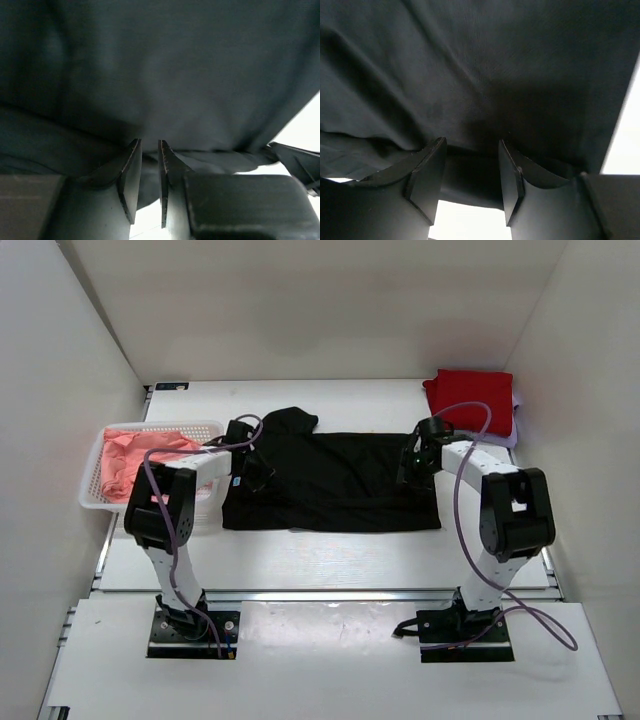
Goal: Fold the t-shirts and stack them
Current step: Fold the flattened tshirt in 1/3 of the way
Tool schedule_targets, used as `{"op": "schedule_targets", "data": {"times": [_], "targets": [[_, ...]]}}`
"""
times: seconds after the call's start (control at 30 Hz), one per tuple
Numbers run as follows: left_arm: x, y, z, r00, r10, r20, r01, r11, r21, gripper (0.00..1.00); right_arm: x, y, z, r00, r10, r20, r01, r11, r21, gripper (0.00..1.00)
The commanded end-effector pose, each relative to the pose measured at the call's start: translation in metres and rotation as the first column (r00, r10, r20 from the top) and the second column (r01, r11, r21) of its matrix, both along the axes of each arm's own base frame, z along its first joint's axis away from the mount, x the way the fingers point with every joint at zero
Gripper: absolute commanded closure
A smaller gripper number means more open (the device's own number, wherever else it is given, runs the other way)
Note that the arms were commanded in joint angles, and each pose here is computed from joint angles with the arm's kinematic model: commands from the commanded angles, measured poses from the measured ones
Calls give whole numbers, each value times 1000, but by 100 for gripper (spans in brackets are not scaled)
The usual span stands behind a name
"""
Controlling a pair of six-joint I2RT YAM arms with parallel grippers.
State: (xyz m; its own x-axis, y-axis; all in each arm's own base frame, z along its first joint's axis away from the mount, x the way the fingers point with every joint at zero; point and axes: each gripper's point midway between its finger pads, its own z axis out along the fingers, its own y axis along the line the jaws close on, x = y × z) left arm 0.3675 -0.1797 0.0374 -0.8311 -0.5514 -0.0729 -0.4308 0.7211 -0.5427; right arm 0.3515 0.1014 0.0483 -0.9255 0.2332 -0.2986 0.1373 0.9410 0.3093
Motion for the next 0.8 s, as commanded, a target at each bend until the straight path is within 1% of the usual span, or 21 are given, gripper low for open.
{"op": "schedule_targets", "data": {"times": [0.0, 0.03, 0.13, 0.2, 0.23, 0.27, 0.33, 0.4, 0.43, 0.47, 0.5, 0.57, 0.6, 0.63, 0.67, 0.7, 0.73, 0.77], "targets": [[-8, 22, -18, 1000, -9, -30, 12, 992, 124, 69, 5, 6, -20, 1000, 4, 12, -3, 999, -32, 57], [-13, 25, -24, 999, -8, -52, 14, 992, 127, 70, -3, 6, -28, 1000, 6, -24, -7, 999, -48, 57], [-61, 32, -50, 987, -25, -159, 46, 991, 127, 76, -29, 4, -43, 994, -1, -114, -8, 996, -85, 56], [-73, 33, -44, 987, -39, -155, 58, 991, 124, 78, -46, 1, -46, 988, -17, -154, 3, 995, -96, 57], [-97, 36, -50, 981, -51, -186, 74, 990, 123, 78, -62, -2, -47, 981, -26, -193, 6, 995, -102, 57], [-112, 34, -45, 978, -65, -196, 86, 991, 101, 80, -81, -3, -49, 974, -23, -226, -3, 994, -113, 56], [-132, 33, -40, 977, -81, -198, 101, 991, 92, 80, -92, -6, -42, 970, -32, -239, 1, 992, -126, 56], [-151, 33, -34, 974, -95, -208, 114, 990, 81, 80, -117, -9, -41, 959, -39, -281, 1, 991, -133, 56], [-153, 32, -26, 978, -96, -184, 111, 991, 72, 79, -126, -11, -38, 955, -43, -293, 3, 991, -136, 56], [-162, 33, -25, 979, -90, -182, 103, 993, 61, 80, -138, -16, -37, 948, -59, -312, 14, 989, -146, 56], [-164, 34, -23, 980, -81, -180, 92, 994, 52, 78, -147, -17, -38, 944, -57, -324, 10, 989, -145, 56], [-152, 37, -8, 992, -54, -115, 57, 998, 26, 76, -155, -21, -33, 942, -70, -329, 26, 990, -138, 56], [-142, 34, 3, 995, -67, -74, 68, 998, 12, 76, -156, -18, -26, 948, -67, -311, 31, 992, -120, 56], [-125, 32, 18, 998, -64, -20, 64, 998, 5, 74, -154, -18, -20, 957, -56, -284, 25, 993, -112, 56], [-117, 28, 26, 996, -85, 6, 85, 996, -10, 74, -143, -18, -10, 971, -55, -232, 31, 994, -104, 56], [-98, 22, 46, 992, -99, 74, 101, 995, -22, 74, -138, -14, -2, 973, -54, -223, 34, 995, -93, 56], [-80, 14, 67, 985, -108, 132, 114, 993, -40, 80, -124, -11, 14, 986, -51, -158, 39, 996, -75, 56], [-70, 7, 75, 981, -114, 155, 124, 990, -62, 86, -116, -11, 21, 990, -58, -132, 51, 997, -63, 56]]}}
